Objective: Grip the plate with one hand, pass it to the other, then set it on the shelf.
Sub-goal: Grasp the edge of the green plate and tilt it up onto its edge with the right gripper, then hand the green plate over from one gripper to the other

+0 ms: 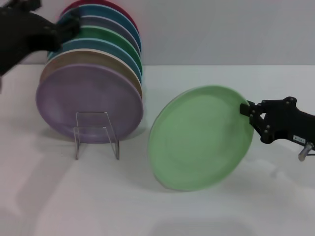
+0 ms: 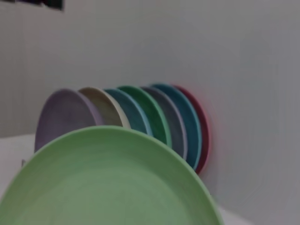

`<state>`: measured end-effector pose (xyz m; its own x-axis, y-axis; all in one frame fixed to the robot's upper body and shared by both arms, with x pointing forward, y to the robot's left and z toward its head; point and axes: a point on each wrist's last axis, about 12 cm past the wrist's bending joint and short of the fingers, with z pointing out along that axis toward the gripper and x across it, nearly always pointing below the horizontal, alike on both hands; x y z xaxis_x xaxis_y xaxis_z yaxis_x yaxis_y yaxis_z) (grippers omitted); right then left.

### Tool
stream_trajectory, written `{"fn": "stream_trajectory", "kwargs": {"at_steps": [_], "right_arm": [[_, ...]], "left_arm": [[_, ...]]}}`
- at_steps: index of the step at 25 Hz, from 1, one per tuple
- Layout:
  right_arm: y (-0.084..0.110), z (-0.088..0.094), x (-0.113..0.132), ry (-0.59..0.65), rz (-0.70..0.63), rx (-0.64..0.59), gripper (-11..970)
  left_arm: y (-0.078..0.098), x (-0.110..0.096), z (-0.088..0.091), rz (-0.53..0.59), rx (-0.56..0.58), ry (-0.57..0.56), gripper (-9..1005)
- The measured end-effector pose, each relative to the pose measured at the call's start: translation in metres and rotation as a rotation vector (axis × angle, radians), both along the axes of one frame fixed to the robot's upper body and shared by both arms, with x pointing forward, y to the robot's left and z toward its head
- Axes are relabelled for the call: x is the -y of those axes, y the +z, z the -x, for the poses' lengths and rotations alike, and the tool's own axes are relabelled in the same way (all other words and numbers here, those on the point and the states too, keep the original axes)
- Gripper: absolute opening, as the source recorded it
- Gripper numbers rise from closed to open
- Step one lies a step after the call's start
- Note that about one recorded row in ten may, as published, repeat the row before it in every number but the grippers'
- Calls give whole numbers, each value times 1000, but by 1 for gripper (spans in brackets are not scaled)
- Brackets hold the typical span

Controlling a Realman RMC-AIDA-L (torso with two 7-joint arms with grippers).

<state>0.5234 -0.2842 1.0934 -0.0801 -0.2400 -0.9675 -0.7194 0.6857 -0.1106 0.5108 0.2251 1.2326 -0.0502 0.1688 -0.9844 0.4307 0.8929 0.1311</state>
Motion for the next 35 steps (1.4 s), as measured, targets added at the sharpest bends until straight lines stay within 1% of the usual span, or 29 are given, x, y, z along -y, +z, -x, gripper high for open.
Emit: {"fn": "stream_trajectory", "kwargs": {"at_steps": [1,2,3,5,6,7,8,10,12,16,22,29,35], "right_arm": [[-5,2,1,-5,-7,29,19],[-11,4,2,-20,-21,69,19],[-11,4,2,-20,-21,69,21],[-13,3,4,-33,-36,83,24],[-13,3,5,-39,-40,93,26],[-13,2,6,-43,-34,113,28],[-13,2,6,-43,-34,113,29],[-14,1,6,-51,-32,126,33],[-13,-4,9,-72,-44,134,36],[-12,-7,8,-75,-42,149,43],[-10,-13,4,-62,-45,161,53],[-8,-20,0,-52,-45,167,65],[-7,-21,-4,-41,-55,165,76]], "left_arm": [[2,6,1,-30,-9,-7,797],[4,18,1,-87,-34,-24,797],[4,18,1,-87,-34,-24,797],[7,30,-4,-120,-69,-57,797],[9,36,-6,-131,-86,-80,797],[12,46,-10,-152,-110,-137,797],[12,46,-10,-152,-110,-137,797],[15,54,-12,-166,-111,-182,797],[17,62,-12,-203,-100,-215,797],[20,67,-14,-211,-100,-243,797],[11,73,-14,-262,-133,-284,793],[2,90,-4,-320,-149,-374,793],[-7,100,-4,-350,-149,-409,790]]}}
